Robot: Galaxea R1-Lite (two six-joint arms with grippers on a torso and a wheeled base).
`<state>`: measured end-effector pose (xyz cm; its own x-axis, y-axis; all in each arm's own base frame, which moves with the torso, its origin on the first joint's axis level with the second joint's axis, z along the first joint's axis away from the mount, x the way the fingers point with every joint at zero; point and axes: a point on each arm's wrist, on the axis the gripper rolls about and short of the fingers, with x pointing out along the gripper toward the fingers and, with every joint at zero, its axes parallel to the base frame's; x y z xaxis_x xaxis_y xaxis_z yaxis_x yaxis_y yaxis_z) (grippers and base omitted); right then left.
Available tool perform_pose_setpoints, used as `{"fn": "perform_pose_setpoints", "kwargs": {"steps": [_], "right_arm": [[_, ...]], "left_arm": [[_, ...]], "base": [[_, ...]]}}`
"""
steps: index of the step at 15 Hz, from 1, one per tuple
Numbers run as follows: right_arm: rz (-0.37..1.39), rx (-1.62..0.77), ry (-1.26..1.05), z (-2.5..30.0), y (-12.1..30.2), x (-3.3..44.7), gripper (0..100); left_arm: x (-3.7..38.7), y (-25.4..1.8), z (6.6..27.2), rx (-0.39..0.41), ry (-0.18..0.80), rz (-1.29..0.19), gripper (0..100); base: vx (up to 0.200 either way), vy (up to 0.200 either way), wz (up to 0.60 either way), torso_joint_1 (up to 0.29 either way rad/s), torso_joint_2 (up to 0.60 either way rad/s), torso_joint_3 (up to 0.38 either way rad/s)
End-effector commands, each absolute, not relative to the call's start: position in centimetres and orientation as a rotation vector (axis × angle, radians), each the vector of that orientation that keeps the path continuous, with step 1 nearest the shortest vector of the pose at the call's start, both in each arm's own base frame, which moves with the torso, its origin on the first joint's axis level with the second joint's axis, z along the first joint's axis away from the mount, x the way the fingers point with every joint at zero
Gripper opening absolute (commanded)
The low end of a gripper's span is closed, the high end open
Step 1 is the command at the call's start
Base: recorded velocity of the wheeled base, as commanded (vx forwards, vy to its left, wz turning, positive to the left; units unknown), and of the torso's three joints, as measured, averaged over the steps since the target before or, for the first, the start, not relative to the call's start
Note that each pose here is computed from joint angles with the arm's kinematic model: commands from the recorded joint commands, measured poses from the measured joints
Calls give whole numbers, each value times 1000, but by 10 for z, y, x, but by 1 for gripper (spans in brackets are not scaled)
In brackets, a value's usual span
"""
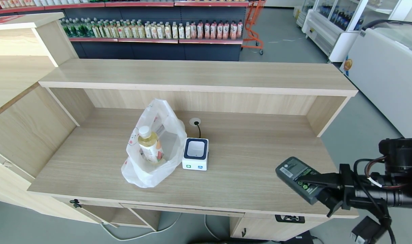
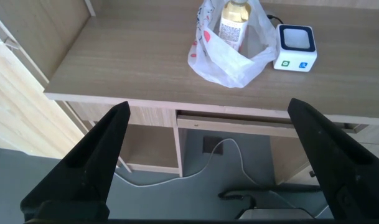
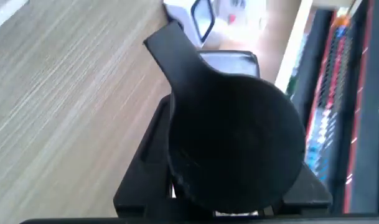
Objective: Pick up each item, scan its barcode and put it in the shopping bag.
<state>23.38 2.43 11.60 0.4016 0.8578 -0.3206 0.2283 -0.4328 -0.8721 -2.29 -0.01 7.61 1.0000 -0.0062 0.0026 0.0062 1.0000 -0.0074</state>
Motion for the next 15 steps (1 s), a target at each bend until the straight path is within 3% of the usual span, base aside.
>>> {"fn": "perform_pose_setpoints", "kwargs": {"steps": [1,6,15], "right_arm": [[1141,-1795,-1312,120,58,205,0],[1066,-1794,-1580,137,66,178,0],[1131,-1735,-1622,137,73,159,0]], "left_arm": [[-23,0,76,-8,-3,-6,100],[-23,0,76,-8,-3,-6,100],[-23,0,76,-8,-3,-6,100]], "base": [[0,0,0,0,0,0],[0,0,0,0,0,0],[0,0,0,0,0,0]]}}
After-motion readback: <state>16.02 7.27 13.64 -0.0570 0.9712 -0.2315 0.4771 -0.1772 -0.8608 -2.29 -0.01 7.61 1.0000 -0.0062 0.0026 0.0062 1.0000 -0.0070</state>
